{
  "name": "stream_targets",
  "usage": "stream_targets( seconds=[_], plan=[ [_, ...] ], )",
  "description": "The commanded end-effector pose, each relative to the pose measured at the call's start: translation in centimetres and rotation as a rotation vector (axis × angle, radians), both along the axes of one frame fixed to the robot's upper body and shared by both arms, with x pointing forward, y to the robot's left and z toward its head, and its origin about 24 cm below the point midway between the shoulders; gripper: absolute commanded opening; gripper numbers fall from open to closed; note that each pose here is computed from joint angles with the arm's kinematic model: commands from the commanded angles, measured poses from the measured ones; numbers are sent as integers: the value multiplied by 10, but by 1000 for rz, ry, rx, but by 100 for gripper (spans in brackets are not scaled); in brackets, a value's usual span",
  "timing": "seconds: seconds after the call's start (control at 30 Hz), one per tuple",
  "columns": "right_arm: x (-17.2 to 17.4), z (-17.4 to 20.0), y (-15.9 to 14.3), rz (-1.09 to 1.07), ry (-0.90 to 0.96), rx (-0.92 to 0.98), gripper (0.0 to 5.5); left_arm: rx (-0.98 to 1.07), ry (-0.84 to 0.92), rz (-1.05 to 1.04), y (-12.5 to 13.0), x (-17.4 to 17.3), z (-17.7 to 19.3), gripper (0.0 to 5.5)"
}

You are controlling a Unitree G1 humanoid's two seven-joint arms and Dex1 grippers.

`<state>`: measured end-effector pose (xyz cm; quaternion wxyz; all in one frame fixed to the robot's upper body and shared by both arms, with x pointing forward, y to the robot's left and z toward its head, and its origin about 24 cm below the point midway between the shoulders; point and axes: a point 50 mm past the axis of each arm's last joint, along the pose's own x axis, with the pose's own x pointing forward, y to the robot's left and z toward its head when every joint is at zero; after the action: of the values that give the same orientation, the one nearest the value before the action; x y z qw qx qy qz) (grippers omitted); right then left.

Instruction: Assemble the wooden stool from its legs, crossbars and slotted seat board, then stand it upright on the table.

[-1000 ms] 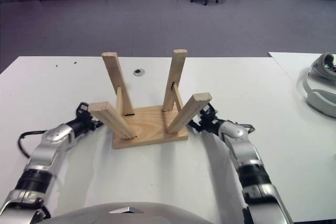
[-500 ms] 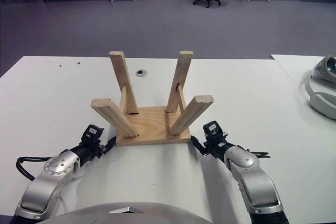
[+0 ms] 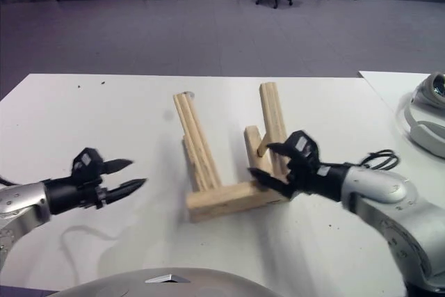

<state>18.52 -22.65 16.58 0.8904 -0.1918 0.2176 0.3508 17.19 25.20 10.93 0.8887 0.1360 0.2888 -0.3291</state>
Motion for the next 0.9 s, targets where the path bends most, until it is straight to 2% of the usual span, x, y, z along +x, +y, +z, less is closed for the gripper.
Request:
stream_targets(
  seconds=[0.03,0.17,0.3,0.4,0.47,0.53,0.6,0.77,0.83,0.9],
  plan=[
    [1,-6,-31,-14,18,-71,384,168,-18,-116,26,7,9,337],
    [9,28,-51,-40,-127,154,384,99,-37,-326,-10,9,11,337],
    [27,33,-102,-288,-231,269,384,9,-61,-372,-34,8,6,337],
    [33,-14,-144,-534,-143,157,384,-27,-79,-379,-41,10,5,337],
    [34,-55,-152,-588,-58,73,384,-54,-83,-389,-45,10,5,337],
    [35,-88,-138,-543,12,73,384,-66,-82,-398,-48,11,3,337],
    [27,-112,-105,-464,67,133,384,-77,-70,-412,-51,9,1,337],
    [6,-109,-22,-428,4,218,384,-64,-12,-373,-43,-6,-9,337],
    [8,-103,-17,-450,-23,198,384,-27,38,-368,-35,-15,-14,337],
    [7,-91,-32,-438,-34,205,384,79,88,-397,-23,-20,-20,337]
  ],
)
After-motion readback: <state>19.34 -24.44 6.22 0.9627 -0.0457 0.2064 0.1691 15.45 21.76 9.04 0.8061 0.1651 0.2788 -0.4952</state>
